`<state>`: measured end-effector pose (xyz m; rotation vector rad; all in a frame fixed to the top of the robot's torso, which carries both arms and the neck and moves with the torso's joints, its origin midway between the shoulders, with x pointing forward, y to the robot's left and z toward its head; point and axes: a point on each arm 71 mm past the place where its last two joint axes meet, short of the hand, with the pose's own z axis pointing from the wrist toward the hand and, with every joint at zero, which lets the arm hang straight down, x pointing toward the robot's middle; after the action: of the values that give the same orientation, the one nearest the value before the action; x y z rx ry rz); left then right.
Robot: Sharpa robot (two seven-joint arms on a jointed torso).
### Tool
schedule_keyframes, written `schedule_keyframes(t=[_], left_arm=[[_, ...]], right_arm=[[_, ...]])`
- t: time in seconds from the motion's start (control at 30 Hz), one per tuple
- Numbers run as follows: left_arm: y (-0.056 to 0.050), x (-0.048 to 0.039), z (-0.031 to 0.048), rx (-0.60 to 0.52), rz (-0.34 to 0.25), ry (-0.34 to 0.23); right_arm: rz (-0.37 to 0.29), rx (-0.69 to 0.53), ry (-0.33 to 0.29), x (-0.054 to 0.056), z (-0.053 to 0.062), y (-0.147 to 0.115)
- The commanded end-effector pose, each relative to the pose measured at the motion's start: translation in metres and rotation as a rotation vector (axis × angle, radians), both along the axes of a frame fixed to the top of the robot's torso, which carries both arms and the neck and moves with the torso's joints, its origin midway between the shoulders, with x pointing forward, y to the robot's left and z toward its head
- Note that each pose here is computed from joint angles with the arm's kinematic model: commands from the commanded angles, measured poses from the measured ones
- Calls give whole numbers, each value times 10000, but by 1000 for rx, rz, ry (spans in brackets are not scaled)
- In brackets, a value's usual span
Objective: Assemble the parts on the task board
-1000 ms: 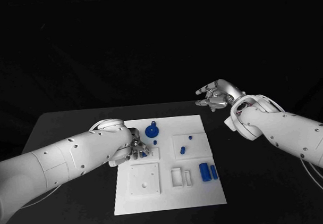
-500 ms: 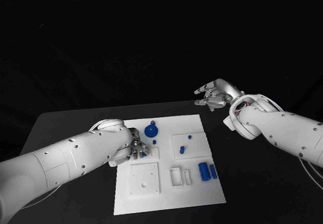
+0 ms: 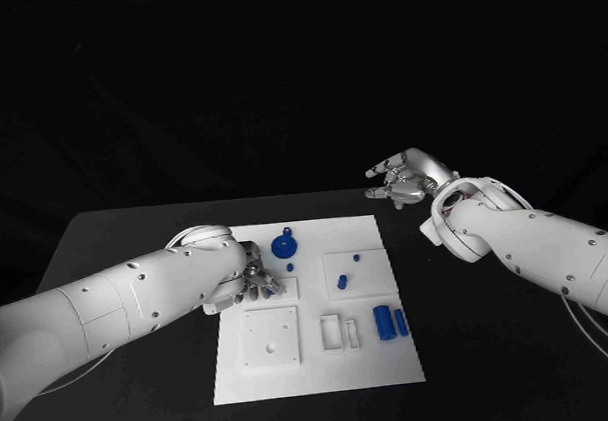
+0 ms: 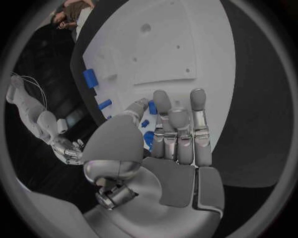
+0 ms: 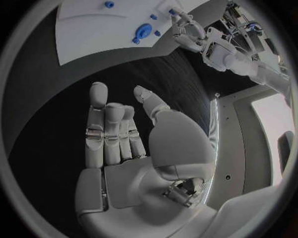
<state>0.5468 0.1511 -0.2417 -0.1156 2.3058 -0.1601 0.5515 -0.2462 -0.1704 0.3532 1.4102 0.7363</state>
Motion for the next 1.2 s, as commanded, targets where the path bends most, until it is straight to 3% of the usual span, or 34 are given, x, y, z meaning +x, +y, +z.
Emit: schedule_keyframes(t=[0.03,0.53,0.9,1.07,1.2], left_arm=[[-2,4,-1,-14,-2,-13],[78,28,8,-20,26,-36],[143,2,16,-34,37,-9],[174,-9,58,-69,53,9],[200,0,146,-123,79,17]], right_arm=[[10,-2,9,1,-5,13],[8,-2,12,3,-11,10],[6,-3,14,3,-14,-1],[4,-3,14,3,-13,-9],[2,-3,14,4,-14,-19]])
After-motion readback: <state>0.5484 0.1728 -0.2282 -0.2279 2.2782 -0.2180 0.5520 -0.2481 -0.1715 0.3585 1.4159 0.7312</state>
